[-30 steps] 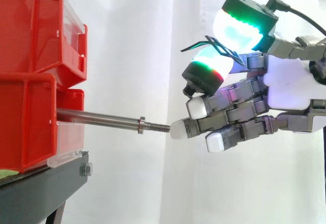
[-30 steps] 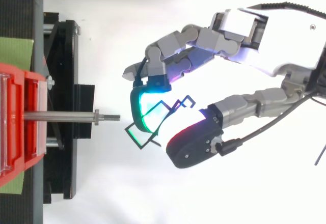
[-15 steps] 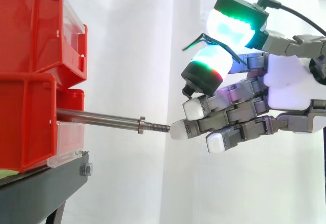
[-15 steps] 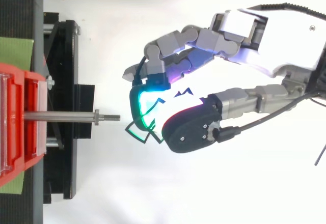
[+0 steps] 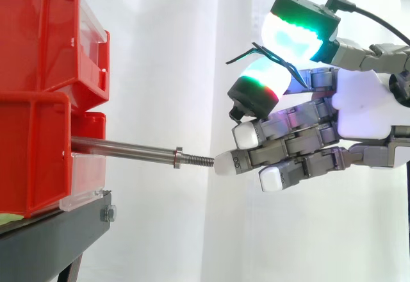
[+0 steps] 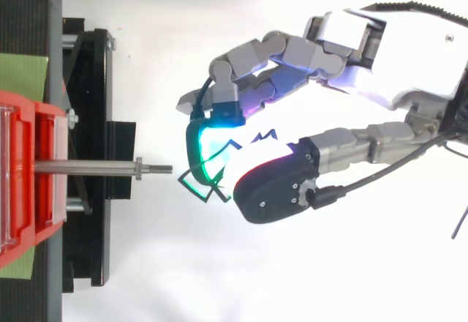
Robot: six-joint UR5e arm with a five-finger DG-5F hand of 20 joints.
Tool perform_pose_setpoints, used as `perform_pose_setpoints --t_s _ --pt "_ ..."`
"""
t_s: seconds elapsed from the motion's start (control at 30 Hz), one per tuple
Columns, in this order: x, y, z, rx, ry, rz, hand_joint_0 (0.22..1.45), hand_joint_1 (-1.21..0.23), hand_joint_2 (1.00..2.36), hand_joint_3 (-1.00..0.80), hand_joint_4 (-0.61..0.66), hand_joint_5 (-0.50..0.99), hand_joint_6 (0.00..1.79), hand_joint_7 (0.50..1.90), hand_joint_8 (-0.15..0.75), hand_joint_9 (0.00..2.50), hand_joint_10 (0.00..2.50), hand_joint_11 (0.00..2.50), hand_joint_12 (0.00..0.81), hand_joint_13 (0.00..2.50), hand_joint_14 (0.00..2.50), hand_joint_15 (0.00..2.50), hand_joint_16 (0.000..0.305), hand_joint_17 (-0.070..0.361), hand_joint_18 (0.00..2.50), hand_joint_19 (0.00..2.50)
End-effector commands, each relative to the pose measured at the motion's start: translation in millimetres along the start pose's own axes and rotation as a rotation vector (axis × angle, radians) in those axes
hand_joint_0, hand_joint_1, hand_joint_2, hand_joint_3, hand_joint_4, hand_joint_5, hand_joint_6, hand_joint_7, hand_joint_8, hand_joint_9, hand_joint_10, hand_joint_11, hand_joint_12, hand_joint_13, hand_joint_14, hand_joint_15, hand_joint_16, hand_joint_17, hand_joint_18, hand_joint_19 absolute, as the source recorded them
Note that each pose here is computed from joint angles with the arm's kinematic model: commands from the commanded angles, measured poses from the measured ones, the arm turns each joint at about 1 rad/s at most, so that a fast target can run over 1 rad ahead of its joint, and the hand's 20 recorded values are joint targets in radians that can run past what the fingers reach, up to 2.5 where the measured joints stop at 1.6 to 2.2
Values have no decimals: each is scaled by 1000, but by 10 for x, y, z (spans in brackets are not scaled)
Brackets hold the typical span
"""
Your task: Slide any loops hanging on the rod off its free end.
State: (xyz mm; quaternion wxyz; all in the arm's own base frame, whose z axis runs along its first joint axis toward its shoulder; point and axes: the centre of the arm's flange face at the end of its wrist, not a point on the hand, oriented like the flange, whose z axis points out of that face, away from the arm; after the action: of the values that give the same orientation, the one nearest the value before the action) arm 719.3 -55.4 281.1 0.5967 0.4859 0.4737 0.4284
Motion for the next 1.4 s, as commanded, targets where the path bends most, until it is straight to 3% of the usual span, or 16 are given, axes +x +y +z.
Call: perform_pose_setpoints --t_s 0.0,0.1,0.2,0.23,0.37,0.5,0.83,0.9,1.03,1.17,1.37 --pt "-2 -12 -13 13 0 12 581 -606 1017 -224 96 -155 801 1258 292 927 16 498 320 569 1 63 47 105 673 492" --pt "-7 -34 -35 34 2 20 589 -524 1017 -235 98 -136 774 1246 287 914 14 431 318 567 1 66 47 105 662 504" --pt "16 -89 -106 96 8 38 594 -501 1018 -215 112 -126 746 1245 287 897 13 397 319 565 2 65 47 105 659 505" --pt "13 -95 -112 102 7 45 600 -505 1019 -197 130 -123 742 1225 287 894 13 391 319 565 3 59 47 105 663 497" --pt "22 -125 -158 141 -14 129 595 -563 1021 -155 132 -112 691 1310 292 876 13 402 322 559 2 53 47 105 661 489" --pt "16 -133 -168 150 -18 146 583 -715 1020 -132 137 -146 732 1291 288 843 14 436 330 540 2 51 47 106 655 470" --pt "18 -136 -173 154 -16 160 635 -801 1012 -346 134 -179 801 1166 277 815 16 488 329 524 0 40 47 105 647 439" --pt "18 -127 -170 155 -16 161 639 -812 1008 -403 127 -172 792 1192 273 824 16 481 325 526 0 42 46 105 652 438" --pt "-46 -8 -130 181 -23 168 623 -792 1004 -447 151 -157 784 1200 282 858 17 484 320 536 1 39 46 104 663 445" --pt "-70 79 -159 246 -21 171 602 -678 1005 -435 129 -143 771 1206 287 879 17 467 320 537 3 40 46 103 665 461" --pt "-32 94 -162 248 -18 171 605 -628 1016 -314 100 -132 769 1223 286 891 15 456 321 547 2 39 46 104 676 461"
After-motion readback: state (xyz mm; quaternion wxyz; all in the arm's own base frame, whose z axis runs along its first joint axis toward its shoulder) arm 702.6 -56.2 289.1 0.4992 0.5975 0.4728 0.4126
